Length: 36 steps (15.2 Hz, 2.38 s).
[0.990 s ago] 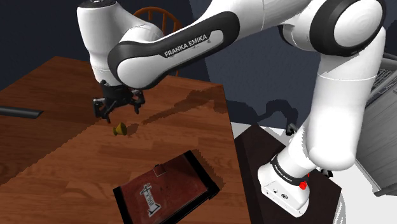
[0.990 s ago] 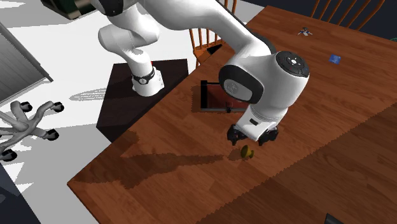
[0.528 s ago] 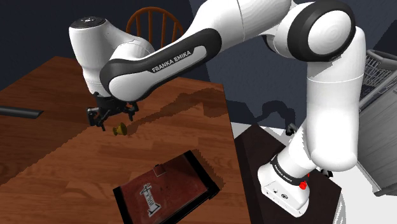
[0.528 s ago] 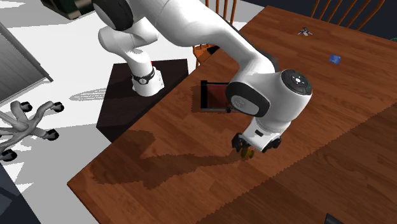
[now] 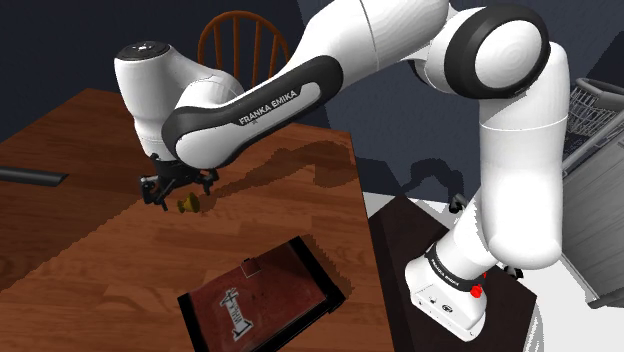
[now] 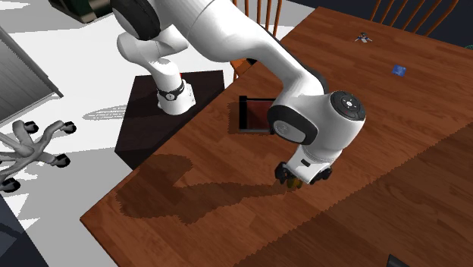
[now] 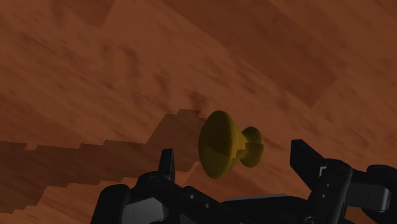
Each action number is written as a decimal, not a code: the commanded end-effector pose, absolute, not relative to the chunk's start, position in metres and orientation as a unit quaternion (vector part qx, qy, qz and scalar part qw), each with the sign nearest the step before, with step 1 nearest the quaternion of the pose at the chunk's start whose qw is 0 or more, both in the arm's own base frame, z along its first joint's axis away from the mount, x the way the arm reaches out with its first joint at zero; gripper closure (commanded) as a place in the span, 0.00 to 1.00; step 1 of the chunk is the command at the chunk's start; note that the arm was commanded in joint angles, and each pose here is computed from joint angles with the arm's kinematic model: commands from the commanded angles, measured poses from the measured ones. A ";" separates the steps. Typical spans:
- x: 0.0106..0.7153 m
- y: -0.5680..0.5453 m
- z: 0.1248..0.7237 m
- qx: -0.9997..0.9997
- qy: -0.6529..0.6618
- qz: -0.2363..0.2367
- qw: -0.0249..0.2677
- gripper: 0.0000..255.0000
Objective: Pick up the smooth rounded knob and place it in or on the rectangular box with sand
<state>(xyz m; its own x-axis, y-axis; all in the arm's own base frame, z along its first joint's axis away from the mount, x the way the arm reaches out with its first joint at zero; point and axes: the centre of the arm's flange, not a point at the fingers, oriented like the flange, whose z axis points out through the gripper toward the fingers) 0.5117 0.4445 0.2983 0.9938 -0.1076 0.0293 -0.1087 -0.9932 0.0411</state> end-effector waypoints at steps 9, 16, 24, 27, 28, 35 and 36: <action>0.512 0.445 0.298 0.998 -0.054 0.014 0.021 1.00; 0.512 0.445 0.319 0.998 -0.054 0.014 0.021 1.00; 0.512 0.445 0.362 0.998 -0.054 0.014 0.021 1.00; 0.512 0.445 0.377 0.998 -0.054 0.014 0.021 1.00; 0.512 0.445 0.383 0.998 -0.054 0.014 0.021 1.00; 0.512 0.445 0.418 0.998 -0.054 0.014 0.021 1.00; 0.499 0.444 0.419 0.998 -0.054 0.014 0.021 1.00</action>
